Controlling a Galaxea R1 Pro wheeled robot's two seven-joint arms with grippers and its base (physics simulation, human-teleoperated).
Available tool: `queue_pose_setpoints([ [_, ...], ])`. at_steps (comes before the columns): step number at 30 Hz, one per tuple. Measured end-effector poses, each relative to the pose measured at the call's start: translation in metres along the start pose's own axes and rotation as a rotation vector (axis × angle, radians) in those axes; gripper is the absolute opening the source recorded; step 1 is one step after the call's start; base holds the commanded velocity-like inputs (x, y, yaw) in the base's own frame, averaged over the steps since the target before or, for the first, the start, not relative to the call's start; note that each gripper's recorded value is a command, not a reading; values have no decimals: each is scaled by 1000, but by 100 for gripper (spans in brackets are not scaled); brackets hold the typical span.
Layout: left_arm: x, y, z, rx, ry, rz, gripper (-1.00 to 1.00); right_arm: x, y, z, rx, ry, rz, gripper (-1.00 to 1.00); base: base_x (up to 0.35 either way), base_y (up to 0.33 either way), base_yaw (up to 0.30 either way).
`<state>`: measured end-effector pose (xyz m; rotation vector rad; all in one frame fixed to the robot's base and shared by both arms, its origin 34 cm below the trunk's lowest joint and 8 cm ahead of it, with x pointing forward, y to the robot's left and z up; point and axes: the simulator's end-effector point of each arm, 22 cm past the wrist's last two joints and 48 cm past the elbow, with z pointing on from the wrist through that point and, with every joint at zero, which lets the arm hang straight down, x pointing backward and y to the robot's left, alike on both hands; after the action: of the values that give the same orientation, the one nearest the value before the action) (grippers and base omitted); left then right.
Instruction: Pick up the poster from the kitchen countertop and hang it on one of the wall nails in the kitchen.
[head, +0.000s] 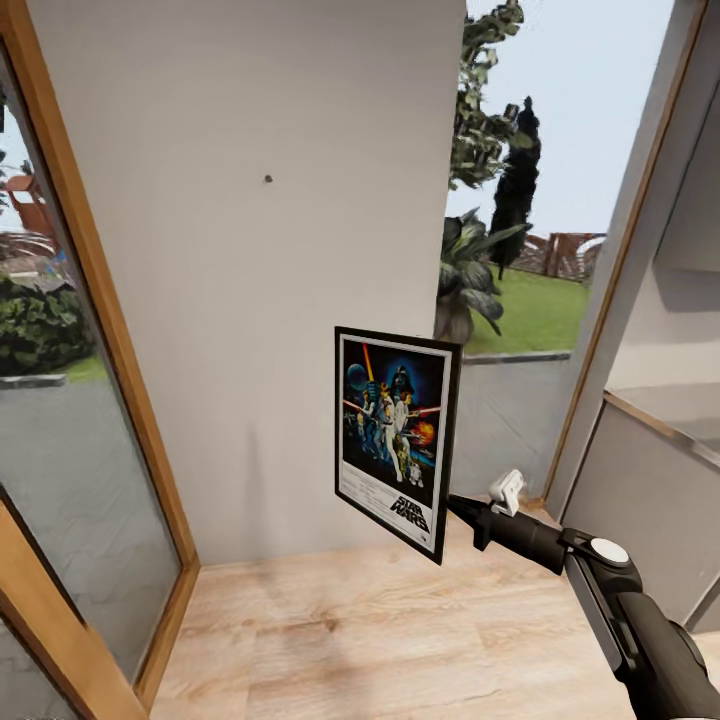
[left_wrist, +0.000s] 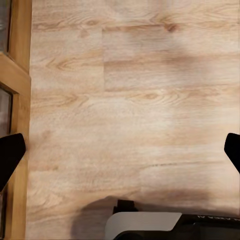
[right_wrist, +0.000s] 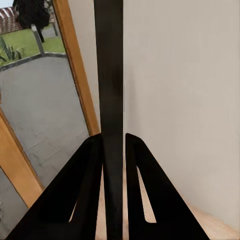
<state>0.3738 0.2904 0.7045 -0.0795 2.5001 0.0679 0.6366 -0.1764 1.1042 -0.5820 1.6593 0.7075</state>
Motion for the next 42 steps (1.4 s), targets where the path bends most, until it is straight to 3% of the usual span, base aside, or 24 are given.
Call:
queue_pose_setpoints([
  [15,0,0,0,-1,-1,0,100,-1,1,0,-3,-3,0,-100,9,11,25],
  [21,1,-2,0,1,1,-1,100,0,27,8,-98,36,48,-100,0,0,0],
  [23,1,-2,0,1,1,-1,100,-1,28,9,-100,40,54,-100,0,0,0],
  [26,1,-2,0,2,1,-1,100,-46,42,14,-145,32,63,-100,0,0,0],
  [37,1,-2,0,3,1,-1,100,-156,62,40,-220,22,28,-100,0,0,0],
  [38,1,-2,0,3,1,-1,100,-189,64,45,-231,14,21,-100,0,0,0],
  [41,1,-2,0,3,1,-1,100,-232,74,43,-270,-23,14,-100,0,0,0],
  [42,1,-2,0,3,2,-1,100,-273,84,40,-332,-66,0,-100,0,0,0],
])
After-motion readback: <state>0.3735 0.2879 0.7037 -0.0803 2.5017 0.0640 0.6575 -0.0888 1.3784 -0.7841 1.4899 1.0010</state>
